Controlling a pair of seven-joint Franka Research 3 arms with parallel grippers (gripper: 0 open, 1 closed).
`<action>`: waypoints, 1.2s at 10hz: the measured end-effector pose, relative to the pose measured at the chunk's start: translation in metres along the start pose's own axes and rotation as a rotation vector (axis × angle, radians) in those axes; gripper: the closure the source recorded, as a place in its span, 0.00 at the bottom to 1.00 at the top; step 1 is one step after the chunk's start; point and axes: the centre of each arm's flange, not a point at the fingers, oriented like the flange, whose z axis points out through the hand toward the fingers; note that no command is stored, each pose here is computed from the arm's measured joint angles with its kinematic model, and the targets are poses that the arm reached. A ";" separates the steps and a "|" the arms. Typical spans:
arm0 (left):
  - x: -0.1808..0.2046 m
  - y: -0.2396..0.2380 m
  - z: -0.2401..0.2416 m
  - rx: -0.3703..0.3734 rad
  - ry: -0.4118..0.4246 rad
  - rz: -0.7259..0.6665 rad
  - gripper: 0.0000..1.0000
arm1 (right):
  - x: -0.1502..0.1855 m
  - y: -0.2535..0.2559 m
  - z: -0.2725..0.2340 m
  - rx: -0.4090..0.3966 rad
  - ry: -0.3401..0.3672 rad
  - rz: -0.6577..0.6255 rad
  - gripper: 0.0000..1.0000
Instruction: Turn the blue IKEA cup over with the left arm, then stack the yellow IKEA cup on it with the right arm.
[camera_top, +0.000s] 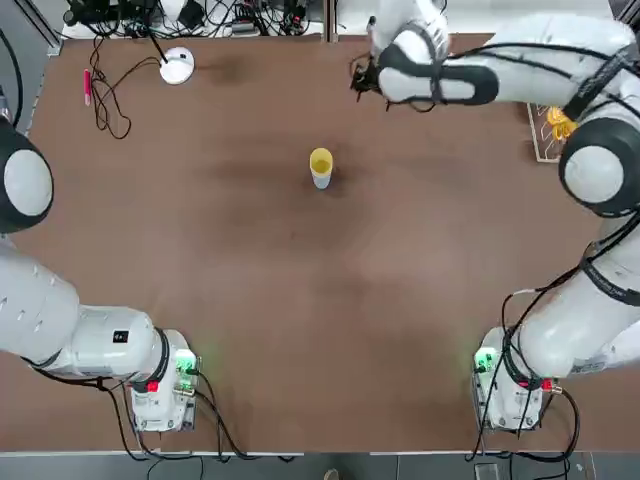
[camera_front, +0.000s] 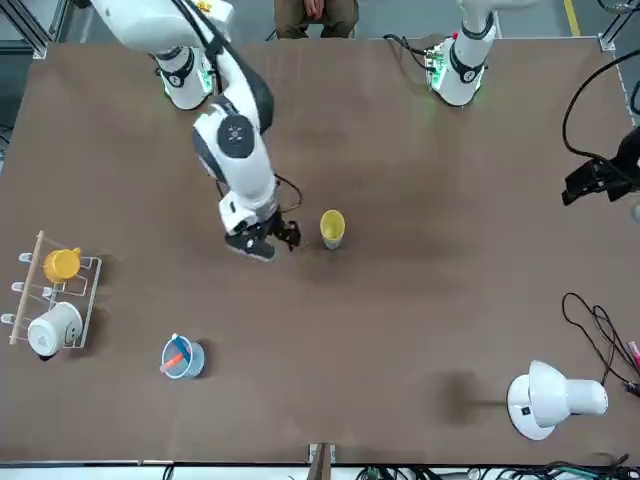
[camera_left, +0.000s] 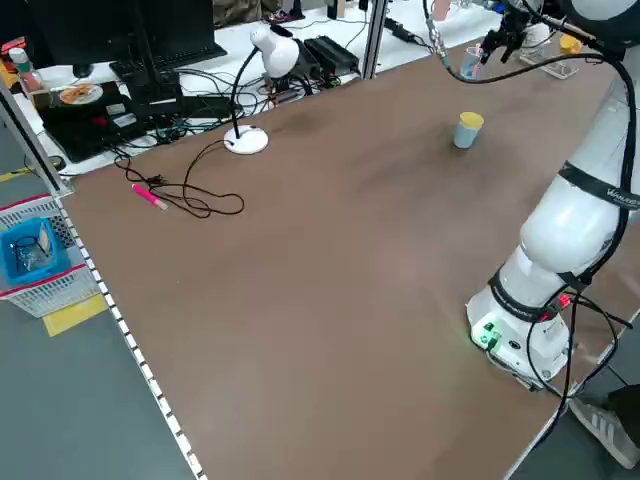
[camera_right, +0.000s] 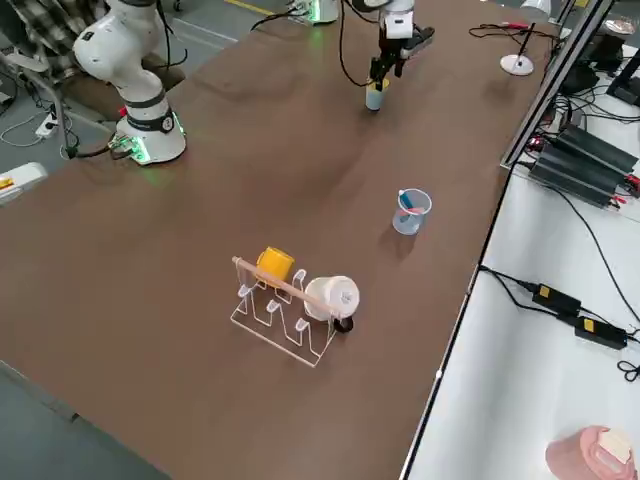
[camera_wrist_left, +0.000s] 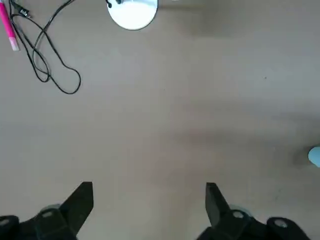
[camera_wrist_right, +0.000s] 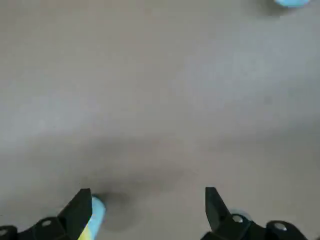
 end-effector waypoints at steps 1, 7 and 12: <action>0.000 0.001 0.000 0.000 0.000 0.001 0.01 | 0.022 0.031 -0.007 -0.024 -0.012 -0.053 0.00; 0.000 -0.001 -0.001 0.000 0.003 -0.002 0.01 | 0.138 0.264 -0.049 -0.112 -0.024 -0.214 0.00; 0.000 0.003 -0.002 0.000 0.004 0.005 0.01 | 0.134 0.356 -0.147 -0.137 0.016 -0.117 0.00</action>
